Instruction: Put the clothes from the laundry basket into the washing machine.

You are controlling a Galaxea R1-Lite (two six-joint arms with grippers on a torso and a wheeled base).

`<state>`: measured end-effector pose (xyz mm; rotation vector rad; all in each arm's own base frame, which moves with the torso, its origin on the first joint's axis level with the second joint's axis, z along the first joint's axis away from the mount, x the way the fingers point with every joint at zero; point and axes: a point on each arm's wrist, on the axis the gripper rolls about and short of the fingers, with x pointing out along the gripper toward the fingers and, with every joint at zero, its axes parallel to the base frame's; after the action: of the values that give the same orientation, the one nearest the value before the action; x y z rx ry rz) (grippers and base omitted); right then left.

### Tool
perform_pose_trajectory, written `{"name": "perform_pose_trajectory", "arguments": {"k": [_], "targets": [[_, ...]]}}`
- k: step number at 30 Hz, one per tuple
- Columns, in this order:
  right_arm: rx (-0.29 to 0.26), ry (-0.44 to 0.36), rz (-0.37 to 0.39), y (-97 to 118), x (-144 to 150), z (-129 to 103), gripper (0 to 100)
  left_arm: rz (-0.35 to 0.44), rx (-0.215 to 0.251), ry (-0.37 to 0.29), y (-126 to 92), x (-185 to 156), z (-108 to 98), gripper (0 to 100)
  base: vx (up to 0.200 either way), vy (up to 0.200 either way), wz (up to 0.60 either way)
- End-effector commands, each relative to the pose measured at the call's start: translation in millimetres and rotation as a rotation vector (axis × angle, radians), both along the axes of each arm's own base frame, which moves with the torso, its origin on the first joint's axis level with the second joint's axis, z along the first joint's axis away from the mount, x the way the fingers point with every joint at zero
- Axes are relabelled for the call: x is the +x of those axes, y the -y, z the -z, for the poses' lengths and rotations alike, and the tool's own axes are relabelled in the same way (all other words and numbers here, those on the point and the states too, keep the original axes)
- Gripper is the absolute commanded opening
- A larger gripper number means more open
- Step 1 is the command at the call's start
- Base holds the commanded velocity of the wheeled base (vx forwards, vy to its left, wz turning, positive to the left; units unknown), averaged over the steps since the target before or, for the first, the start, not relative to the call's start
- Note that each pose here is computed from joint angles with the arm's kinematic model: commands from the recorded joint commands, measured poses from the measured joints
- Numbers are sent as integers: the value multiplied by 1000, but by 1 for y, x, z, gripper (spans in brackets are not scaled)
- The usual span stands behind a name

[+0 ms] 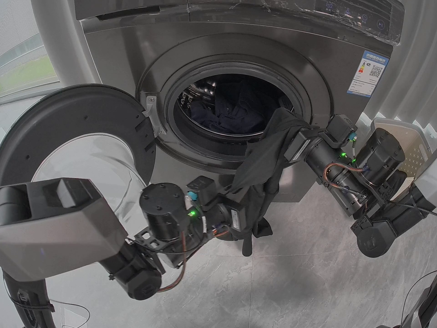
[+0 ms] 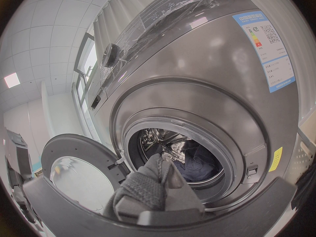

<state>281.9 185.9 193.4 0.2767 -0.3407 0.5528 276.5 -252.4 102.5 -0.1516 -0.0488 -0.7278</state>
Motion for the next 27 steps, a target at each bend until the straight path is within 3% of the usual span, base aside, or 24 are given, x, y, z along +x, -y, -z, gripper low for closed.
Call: {"name": "perform_pose_trajectory", "arguments": {"k": [1,11,16,20,23,27], "targets": [[2,2,1,1,-2,-1,0,-61,-42,54,-44,-12,-29,0,0,0,0],[-2,0,-11,8,-16,-6,0,-167,-87,122,-84,-4,-56,0,0,0,0],[-3,5,-22,15,-32,-11,0,-193,-99,144,-107,-5,-67,0,0,0,0],[-14,-9,-50,21,-55,-11,0,-214,-137,201,-119,-10,-87,0,0,0,0],[-32,-34,-63,23,-64,-5,0,-191,-153,243,-125,-13,-100,0,0,0,0],[-62,-91,-78,27,-75,10,0,-164,-152,242,-120,-16,-101,0,0,0,0]]}}
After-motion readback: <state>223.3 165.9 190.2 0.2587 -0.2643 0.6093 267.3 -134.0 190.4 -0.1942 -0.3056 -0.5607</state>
